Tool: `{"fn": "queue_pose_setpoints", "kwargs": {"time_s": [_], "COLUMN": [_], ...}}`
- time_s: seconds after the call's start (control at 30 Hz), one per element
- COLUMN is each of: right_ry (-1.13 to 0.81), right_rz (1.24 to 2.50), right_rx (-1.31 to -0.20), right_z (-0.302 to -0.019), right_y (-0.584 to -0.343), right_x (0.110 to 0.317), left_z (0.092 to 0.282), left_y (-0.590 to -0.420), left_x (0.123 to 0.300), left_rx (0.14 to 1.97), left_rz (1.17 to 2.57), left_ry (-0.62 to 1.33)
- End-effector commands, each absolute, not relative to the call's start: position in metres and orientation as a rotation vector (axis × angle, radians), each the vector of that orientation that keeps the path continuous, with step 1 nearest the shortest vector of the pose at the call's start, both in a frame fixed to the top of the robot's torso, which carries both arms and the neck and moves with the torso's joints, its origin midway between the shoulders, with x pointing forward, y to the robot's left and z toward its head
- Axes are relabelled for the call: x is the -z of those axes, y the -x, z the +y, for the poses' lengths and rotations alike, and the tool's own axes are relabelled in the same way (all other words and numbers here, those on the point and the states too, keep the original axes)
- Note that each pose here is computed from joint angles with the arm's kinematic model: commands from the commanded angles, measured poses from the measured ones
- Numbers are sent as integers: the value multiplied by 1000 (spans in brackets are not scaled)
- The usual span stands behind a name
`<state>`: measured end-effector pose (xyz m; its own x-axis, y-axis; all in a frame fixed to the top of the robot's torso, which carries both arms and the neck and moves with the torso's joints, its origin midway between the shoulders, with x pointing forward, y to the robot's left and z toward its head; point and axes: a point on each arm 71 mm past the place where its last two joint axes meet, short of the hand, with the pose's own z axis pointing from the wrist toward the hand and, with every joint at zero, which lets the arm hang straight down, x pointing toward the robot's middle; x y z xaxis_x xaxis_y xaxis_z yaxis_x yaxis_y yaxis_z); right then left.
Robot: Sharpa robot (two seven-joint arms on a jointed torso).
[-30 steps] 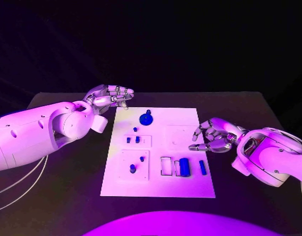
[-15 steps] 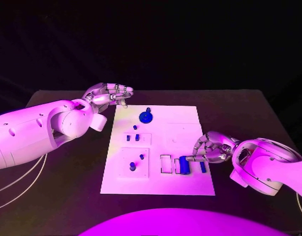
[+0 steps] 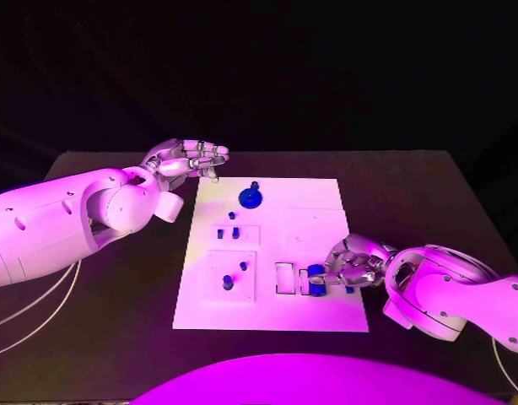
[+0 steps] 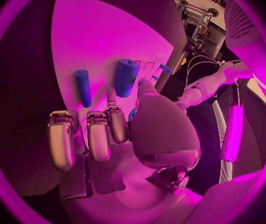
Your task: Assemble the parts on the task board
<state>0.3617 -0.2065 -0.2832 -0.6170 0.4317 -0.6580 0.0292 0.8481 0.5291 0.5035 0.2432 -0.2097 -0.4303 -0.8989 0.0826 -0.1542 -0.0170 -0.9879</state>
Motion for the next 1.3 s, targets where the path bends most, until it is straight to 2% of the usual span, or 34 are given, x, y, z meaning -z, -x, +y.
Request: {"fn": "queue_pose_setpoints", "kwargs": {"time_s": [0.03,0.7,1.0,1.3], "right_ry": [-342,-304,-428,-491], "right_rz": [2195,2191,2112,2055], "right_rx": [-586,-556,-595,-658], "right_z": [-205,-200,-206,-204], "right_y": [-360,-359,-356,-358], "right_x": [287,295,287,269], "left_z": [241,242,242,241], "left_y": [-503,-502,-502,-503], "left_x": [209,209,209,209], "left_rx": [1530,1534,1532,1531], "left_rz": [1633,1638,1640,1641], "left_ry": [1108,1107,1109,1106]}}
